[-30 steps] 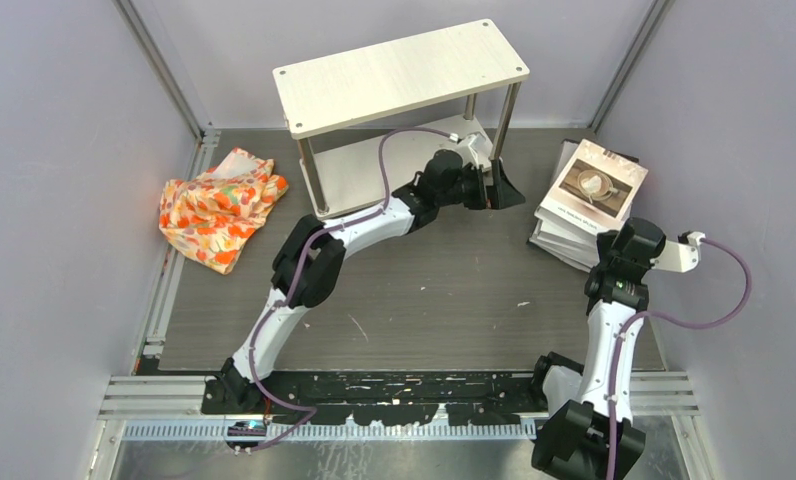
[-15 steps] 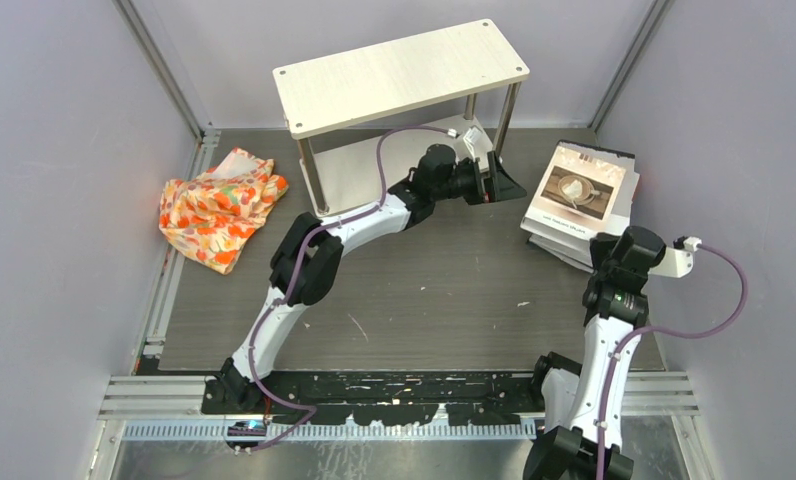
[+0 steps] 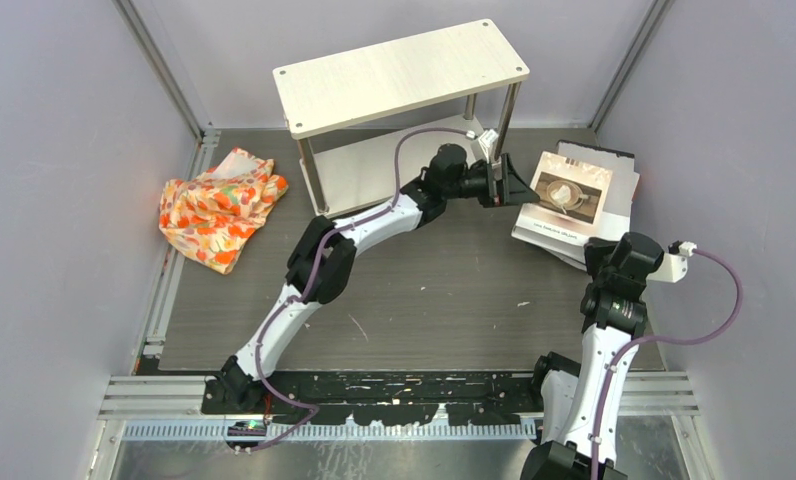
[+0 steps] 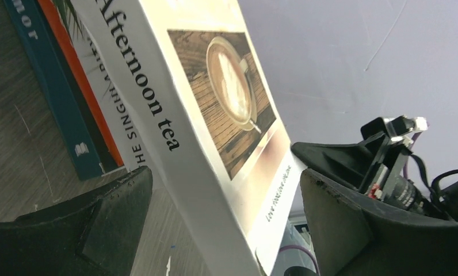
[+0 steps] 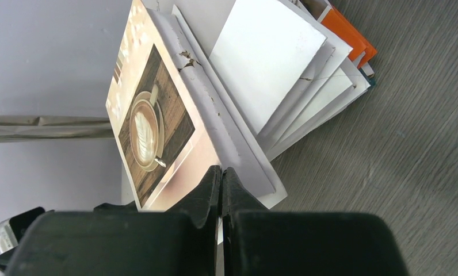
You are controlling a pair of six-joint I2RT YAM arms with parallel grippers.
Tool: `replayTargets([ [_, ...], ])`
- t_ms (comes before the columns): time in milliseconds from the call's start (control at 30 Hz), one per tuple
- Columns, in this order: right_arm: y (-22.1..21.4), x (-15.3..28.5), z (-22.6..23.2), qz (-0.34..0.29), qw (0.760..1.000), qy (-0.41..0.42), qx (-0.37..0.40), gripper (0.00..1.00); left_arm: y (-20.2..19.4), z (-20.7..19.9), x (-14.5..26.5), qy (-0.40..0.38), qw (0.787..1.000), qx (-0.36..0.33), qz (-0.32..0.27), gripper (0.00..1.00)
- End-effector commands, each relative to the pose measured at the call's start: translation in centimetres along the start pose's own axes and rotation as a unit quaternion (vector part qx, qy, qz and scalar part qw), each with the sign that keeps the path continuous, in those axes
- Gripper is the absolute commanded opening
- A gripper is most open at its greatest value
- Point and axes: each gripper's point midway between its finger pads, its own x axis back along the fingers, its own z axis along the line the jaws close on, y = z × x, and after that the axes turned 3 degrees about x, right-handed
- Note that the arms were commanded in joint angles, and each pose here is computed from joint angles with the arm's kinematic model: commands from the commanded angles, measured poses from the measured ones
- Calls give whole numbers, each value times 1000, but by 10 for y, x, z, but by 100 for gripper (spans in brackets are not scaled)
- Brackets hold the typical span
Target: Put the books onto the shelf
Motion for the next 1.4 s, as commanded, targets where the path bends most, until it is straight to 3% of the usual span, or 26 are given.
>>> replayTargets([
  [0, 8, 13, 21, -5, 999, 35, 4, 1, -11, -20, -6, -29, 999, -10, 25, 100],
  [433, -4, 17, 23, 30, 998, 45, 21, 1, -20, -28, -12, -62, 997, -6, 36, 99],
  [600, -3, 20, 23, 32, 998, 40, 30, 1, -26, -32, -7, -76, 996, -3, 46, 86],
  [867, 0, 26, 27, 36, 998, 38, 41, 1, -27, -28, 9, -76, 996, 12, 39, 55],
  [967, 1, 28, 29, 38, 997, 34, 49, 1, -24, -30, 12, -75, 996, 16, 38, 52],
  [1100, 3, 28, 33, 39, 997, 37, 51, 17, -18, -32, 19, -69, 997, 17, 25, 52],
  [1267, 5, 28, 41, 43, 997, 46, 46, 45, -9, -39, 28, -61, 998, 17, 14, 42],
  [1367, 8, 29, 46, 41, 997, 48, 53, 53, -3, -45, 31, -57, 998, 16, 9, 41],
])
